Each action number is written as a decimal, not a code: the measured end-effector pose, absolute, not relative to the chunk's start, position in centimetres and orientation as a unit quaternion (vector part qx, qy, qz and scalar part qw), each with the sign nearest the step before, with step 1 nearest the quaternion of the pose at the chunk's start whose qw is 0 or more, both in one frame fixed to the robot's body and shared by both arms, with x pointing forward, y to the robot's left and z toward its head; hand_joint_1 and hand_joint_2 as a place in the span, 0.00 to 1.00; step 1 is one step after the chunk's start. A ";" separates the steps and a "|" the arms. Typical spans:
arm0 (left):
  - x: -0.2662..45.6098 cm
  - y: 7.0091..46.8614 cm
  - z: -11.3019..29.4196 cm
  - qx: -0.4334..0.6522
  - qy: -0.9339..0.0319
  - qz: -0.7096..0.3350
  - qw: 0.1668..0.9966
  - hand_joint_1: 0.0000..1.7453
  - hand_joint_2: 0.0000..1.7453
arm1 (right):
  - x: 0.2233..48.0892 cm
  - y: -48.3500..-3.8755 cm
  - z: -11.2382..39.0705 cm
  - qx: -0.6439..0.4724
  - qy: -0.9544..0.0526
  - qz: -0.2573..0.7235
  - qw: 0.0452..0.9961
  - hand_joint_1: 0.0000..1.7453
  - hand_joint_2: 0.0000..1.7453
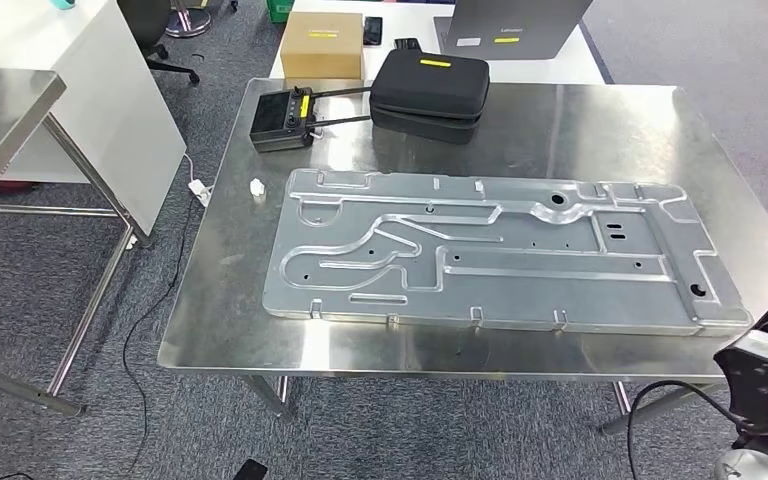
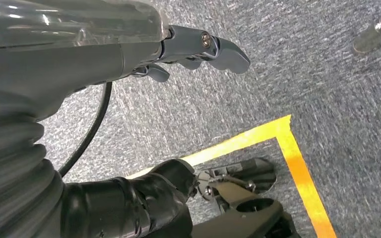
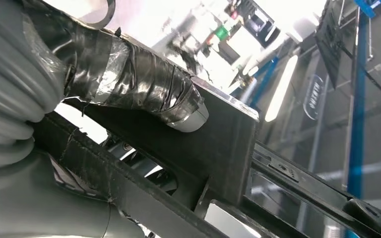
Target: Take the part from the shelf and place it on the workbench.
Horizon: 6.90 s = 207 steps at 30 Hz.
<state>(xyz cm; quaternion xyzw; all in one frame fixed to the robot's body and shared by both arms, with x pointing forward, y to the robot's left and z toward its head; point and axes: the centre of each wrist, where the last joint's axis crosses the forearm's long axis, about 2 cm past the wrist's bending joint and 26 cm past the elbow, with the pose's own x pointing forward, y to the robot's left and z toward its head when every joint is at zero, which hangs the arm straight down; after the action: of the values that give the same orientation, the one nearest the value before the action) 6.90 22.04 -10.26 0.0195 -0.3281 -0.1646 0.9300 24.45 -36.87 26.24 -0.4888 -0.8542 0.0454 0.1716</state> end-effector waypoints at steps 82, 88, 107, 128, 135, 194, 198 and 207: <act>9.9 20.5 -9.4 0.069 -0.303 -0.234 0.921 0.00 1.00 | 33.9 -25.3 15.1 -0.544 -0.649 0.520 0.108 1.00 1.00; 10.0 20.5 -9.4 0.063 -0.303 -0.232 0.922 0.00 1.00 | 34.1 -25.5 13.6 -0.558 -0.612 0.548 0.121 1.00 1.00; 9.7 21.0 -9.5 0.043 -0.306 -0.218 0.926 0.00 0.50 | 35.7 -25.7 10.3 -0.550 -0.539 0.630 0.098 0.96 1.00; 9.8 21.0 -9.5 0.065 -0.294 -0.222 0.927 0.00 0.00 | 35.8 -25.6 9.6 -0.560 -0.548 0.612 0.108 0.00 0.00; 9.7 20.9 -9.5 0.064 -0.294 -0.225 0.927 0.00 0.00 | 35.1 -24.9 10.2 -0.527 -0.578 0.612 0.114 0.00 0.00; 6.8 21.6 -10.1 0.121 -0.279 -0.164 0.938 0.00 0.00 | 20.0 -28.9 19.3 -0.230 -0.932 -0.033 0.279 0.00 0.00; 6.7 21.6 -10.1 0.121 -0.278 -0.161 0.939 0.00 0.00 | 19.7 -28.9 19.1 -0.229 -0.930 -0.039 0.286 0.00 0.00; 6.7 21.8 -10.1 0.123 -0.278 -0.159 0.939 0.00 0.00 | 19.6 -29.0 18.9 -0.232 -0.927 -0.045 0.291 0.00 0.00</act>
<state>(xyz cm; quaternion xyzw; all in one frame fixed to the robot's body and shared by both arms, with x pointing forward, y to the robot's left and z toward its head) 6.70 21.83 -10.12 0.1231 -0.2785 -0.1588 0.9392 19.57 -28.99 18.93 -0.2322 -0.9270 -0.0450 0.2910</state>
